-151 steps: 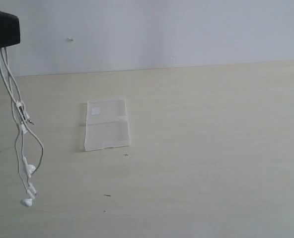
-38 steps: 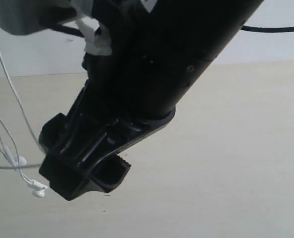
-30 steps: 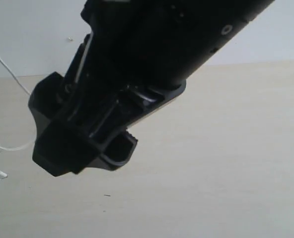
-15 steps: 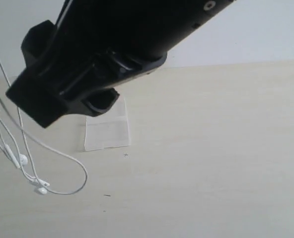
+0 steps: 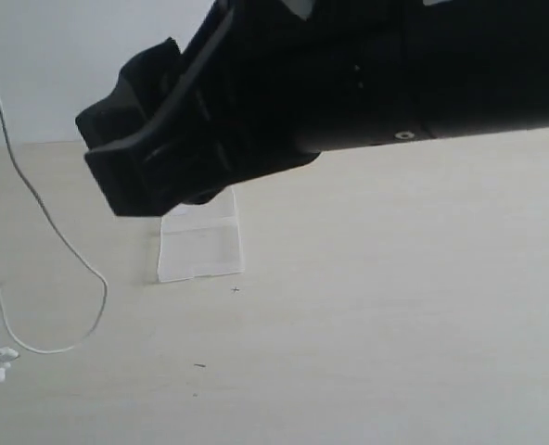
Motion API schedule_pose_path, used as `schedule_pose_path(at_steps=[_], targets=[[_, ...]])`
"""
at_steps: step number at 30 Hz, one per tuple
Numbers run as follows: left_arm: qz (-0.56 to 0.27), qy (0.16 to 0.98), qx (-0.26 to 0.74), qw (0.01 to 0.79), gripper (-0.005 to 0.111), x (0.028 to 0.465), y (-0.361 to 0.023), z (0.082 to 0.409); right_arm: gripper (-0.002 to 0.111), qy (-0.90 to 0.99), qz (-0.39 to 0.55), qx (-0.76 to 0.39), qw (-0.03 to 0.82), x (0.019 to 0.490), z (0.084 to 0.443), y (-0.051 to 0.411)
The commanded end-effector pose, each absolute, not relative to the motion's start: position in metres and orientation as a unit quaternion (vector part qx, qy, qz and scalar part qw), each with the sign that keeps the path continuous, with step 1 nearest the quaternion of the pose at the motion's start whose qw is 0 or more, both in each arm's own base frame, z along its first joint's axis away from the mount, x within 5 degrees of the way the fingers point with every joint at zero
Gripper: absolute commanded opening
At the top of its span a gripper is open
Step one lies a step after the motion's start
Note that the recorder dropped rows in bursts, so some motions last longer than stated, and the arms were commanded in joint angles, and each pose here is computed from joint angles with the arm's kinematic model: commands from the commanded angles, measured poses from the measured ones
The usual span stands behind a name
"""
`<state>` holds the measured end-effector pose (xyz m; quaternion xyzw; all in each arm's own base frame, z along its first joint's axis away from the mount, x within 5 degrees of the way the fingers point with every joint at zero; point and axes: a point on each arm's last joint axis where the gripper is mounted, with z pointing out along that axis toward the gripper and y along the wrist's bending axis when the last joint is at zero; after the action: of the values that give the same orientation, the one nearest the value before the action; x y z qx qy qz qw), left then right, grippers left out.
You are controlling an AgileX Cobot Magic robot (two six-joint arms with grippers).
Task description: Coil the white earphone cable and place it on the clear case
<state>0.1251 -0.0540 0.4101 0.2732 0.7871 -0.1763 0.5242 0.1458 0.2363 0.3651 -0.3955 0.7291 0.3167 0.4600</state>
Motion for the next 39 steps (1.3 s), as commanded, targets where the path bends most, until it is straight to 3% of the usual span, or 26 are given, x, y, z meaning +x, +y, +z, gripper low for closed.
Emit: schedule_pose_path(at_steps=[1,7,27,29,34,39], targets=[[-0.198,0.794,0.267,0.508,0.0,0.134,-0.057,0.408,0.058,0.717,0.336,-0.352,0.499,0.149,0.362,0.235],[-0.212,0.796,0.267,0.5,0.0,0.136,-0.059,0.409,0.055,0.673,0.352,-0.34,0.555,0.141,0.365,0.243],[-0.224,0.82,0.23,0.473,0.0,0.136,-0.057,0.415,0.056,0.677,0.351,-0.37,0.531,0.134,0.349,0.262],[-0.225,0.82,0.224,0.477,0.0,0.137,-0.057,0.416,0.058,0.676,0.351,-0.377,0.527,0.132,0.348,0.265],[-0.227,0.819,0.213,0.482,0.0,0.138,-0.056,0.417,0.075,0.672,0.354,-0.392,0.519,0.125,0.342,0.273],[-0.23,0.819,0.198,0.487,0.0,0.14,-0.056,0.418,0.076,0.675,0.352,-0.387,0.52,0.128,0.335,0.28]])
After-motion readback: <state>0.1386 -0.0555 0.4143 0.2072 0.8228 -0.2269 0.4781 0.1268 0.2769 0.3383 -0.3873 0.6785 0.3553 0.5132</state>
